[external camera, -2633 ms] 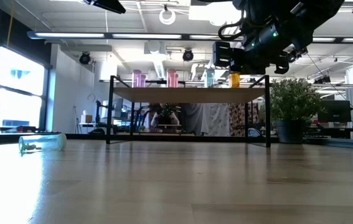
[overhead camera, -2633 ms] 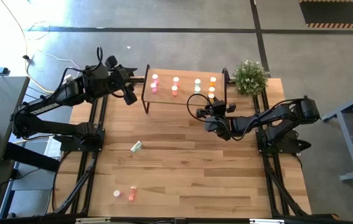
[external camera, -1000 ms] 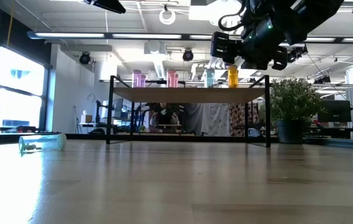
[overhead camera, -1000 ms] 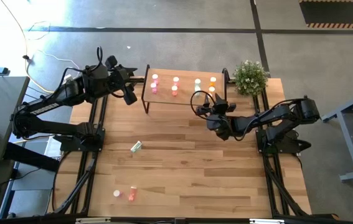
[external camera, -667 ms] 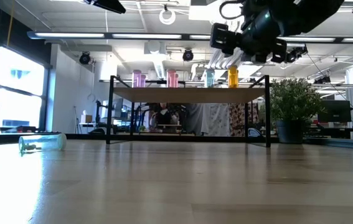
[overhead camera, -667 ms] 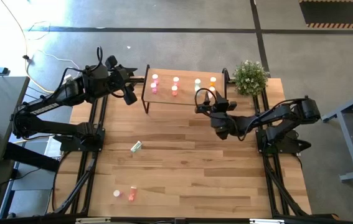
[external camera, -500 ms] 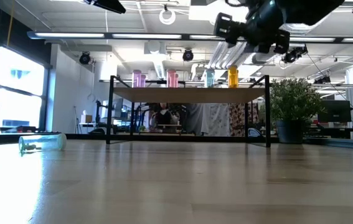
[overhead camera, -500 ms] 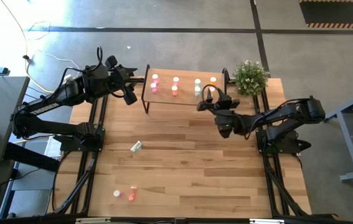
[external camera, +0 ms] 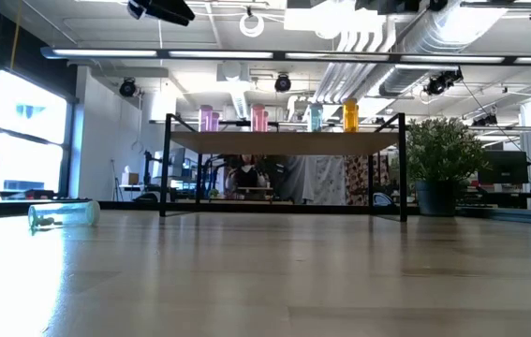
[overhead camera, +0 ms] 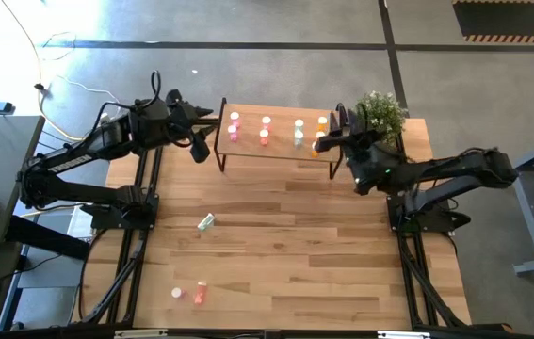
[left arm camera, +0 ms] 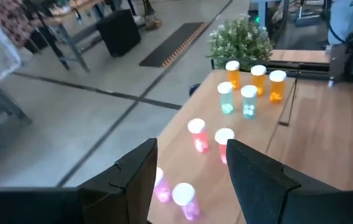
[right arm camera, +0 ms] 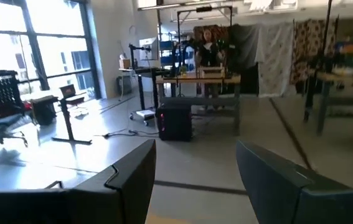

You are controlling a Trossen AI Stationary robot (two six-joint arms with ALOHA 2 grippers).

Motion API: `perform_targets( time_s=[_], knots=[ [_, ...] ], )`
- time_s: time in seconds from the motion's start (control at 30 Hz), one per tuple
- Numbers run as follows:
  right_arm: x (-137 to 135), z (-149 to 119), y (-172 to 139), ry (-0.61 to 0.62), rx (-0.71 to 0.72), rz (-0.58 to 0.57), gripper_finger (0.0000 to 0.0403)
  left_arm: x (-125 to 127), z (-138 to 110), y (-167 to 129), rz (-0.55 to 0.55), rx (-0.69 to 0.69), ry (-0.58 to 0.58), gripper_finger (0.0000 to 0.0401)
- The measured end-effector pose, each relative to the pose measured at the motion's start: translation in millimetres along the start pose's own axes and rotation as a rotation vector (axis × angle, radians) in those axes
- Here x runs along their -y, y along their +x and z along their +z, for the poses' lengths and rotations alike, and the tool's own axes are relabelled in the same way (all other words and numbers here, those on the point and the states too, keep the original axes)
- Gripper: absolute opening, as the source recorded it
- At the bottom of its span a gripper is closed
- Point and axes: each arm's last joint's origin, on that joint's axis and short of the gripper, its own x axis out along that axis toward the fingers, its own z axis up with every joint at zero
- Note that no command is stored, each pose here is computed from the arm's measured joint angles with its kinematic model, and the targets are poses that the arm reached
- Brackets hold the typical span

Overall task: Pick and place medicine bottles onto shelf by color
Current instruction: Put the orange pill bottle aligned with the other orange pill bottle on the shelf

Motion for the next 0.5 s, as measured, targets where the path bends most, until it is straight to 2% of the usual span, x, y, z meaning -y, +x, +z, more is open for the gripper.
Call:
perform_targets(
  time_s=[0.13,0.3,0.5],
  knots=[
    [0,38,2,-0.101,0.007,-0.002,0.0213,3,-4,7,-0.013,-0.046,-0.011,0.0184],
    [2,72,5,-0.207,-0.032,0.002,0.0213,5,-10,13,-0.033,-0.118,-0.007,0.0184],
    [18,92,18,-0.207,-0.163,0.14,0.0213,-2,-13,16,-0.026,-0.142,-0.086,0.0184]
  ],
)
